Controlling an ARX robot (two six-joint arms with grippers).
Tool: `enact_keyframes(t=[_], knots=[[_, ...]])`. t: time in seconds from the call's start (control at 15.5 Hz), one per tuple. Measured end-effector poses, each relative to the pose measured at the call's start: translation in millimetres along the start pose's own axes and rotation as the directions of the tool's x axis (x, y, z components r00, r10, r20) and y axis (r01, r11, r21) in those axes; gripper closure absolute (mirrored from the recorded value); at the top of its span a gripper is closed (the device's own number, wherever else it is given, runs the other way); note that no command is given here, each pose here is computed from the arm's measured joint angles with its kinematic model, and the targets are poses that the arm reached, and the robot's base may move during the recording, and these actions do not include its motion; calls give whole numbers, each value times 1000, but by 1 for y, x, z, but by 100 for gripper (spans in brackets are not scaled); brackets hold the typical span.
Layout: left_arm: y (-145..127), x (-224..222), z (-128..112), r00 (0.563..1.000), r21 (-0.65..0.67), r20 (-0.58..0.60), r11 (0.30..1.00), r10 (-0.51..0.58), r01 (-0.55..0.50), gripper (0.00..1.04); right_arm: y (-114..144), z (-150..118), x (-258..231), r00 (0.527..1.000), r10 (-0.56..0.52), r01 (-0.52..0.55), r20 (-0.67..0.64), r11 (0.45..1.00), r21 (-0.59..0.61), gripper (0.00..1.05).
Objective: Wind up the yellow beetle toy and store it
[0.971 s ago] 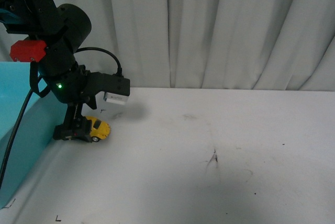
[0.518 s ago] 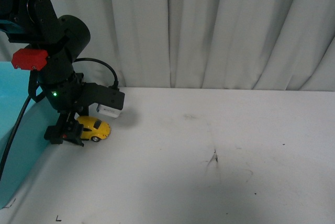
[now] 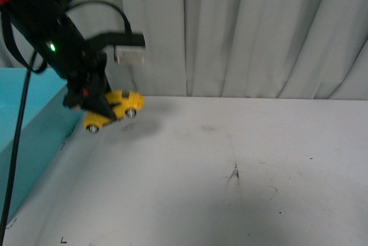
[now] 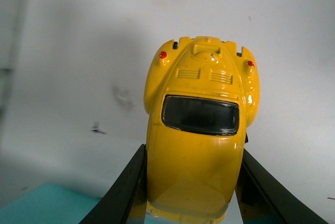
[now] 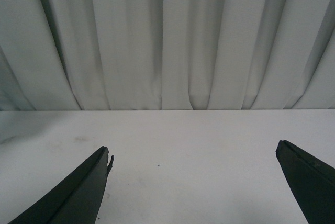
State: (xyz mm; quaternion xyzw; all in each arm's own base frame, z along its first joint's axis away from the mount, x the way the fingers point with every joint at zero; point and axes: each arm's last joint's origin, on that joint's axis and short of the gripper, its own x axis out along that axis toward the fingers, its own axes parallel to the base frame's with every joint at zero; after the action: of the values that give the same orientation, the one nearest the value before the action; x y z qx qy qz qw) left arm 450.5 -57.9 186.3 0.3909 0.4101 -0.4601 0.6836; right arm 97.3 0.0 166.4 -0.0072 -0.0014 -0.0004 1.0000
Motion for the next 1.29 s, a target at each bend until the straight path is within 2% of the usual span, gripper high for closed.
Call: enact_keyframes(t=[0.06, 0.13, 0.19, 0.91, 1.04, 1.29], knots=[[33, -115, -45, 907, -280, 40, 876, 419, -392, 65, 0, 0, 0, 1000, 0, 0, 0, 1000, 0, 7], [40, -126, -125, 844, -535, -191, 667, 502, -518, 65, 0, 0, 0, 1000, 0, 0, 0, 1000, 0, 7], [37, -121, -146, 825, -584, -261, 599, 501, -548, 65, 0, 0, 0, 1000, 0, 0, 0, 1000, 0, 7], [22, -93, -184, 810, -673, -381, 467, 445, -573, 65, 0, 0, 0, 1000, 0, 0, 0, 1000, 0, 7], [17, -61, -193, 833, -713, -393, 444, 389, -543, 65, 0, 0, 0, 1000, 0, 0, 0, 1000, 0, 7], [18, -25, -188, 862, -747, -378, 439, 338, -499, 65, 0, 0, 0, 1000, 0, 0, 0, 1000, 0, 7]])
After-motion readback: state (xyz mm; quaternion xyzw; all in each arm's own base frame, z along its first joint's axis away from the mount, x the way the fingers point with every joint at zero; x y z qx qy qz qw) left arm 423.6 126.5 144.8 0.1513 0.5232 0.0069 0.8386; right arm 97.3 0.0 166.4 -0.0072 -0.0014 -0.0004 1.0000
